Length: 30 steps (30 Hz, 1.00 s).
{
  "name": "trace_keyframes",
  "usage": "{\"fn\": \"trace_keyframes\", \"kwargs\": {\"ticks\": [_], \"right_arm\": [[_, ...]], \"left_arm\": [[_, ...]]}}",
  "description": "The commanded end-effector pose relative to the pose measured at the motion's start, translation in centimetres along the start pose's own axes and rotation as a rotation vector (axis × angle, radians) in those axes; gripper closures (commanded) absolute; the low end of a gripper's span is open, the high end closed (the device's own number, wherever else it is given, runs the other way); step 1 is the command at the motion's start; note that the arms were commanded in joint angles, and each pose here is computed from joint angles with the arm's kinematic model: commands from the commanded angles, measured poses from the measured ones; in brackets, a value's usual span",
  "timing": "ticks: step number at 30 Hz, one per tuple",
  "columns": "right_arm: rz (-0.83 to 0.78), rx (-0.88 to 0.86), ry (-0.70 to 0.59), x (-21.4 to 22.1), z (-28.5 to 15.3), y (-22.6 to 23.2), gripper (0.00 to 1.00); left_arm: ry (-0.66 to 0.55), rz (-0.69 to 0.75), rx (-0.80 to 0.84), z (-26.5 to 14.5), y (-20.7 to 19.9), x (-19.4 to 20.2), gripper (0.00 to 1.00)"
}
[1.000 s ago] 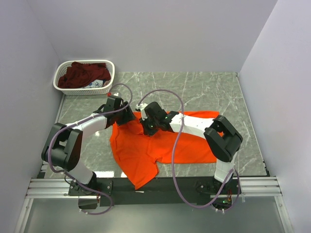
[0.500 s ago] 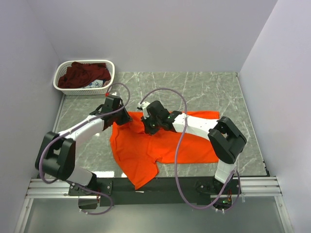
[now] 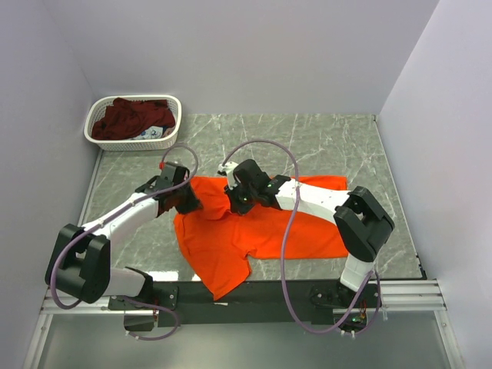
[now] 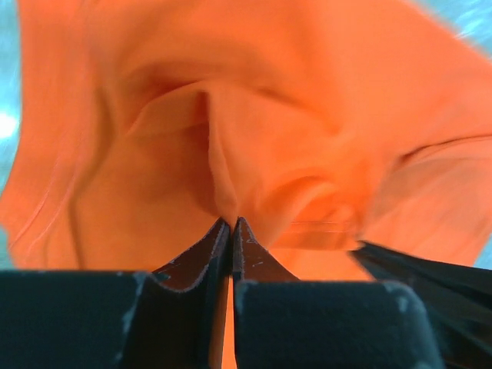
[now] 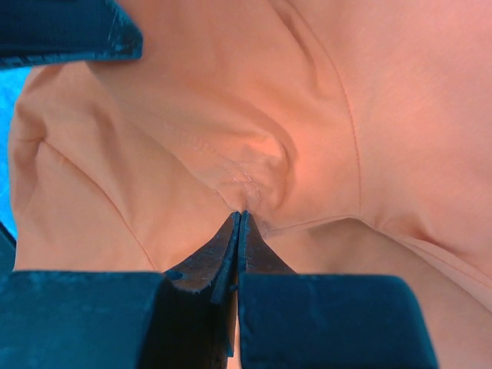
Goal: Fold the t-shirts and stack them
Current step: Fold the tshirt
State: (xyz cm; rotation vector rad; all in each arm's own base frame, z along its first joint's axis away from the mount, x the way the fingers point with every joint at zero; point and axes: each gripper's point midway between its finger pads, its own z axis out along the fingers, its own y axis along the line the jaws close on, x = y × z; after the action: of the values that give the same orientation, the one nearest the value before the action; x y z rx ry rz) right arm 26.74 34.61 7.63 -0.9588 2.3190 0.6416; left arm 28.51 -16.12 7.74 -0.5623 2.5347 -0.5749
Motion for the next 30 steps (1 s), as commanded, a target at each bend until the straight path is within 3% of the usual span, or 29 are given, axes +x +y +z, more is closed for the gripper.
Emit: {"fn": "trace_keyframes", "kwargs": {"ticks": [1, 30], "right_arm": [[-0.015, -0.027, 0.019, 0.6, -0.5, 0.2, 1.00], [-0.036, 0.014, 0.052, 1.5, -1.7, -0.4, 1.00]], "left_arm": [[0.040, -0.038, -0.030, -0.3, 1.2, 1.7, 0.89], [0.136, -0.087, -0.036, -1.0, 2.8, 6.3, 0.91]]}}
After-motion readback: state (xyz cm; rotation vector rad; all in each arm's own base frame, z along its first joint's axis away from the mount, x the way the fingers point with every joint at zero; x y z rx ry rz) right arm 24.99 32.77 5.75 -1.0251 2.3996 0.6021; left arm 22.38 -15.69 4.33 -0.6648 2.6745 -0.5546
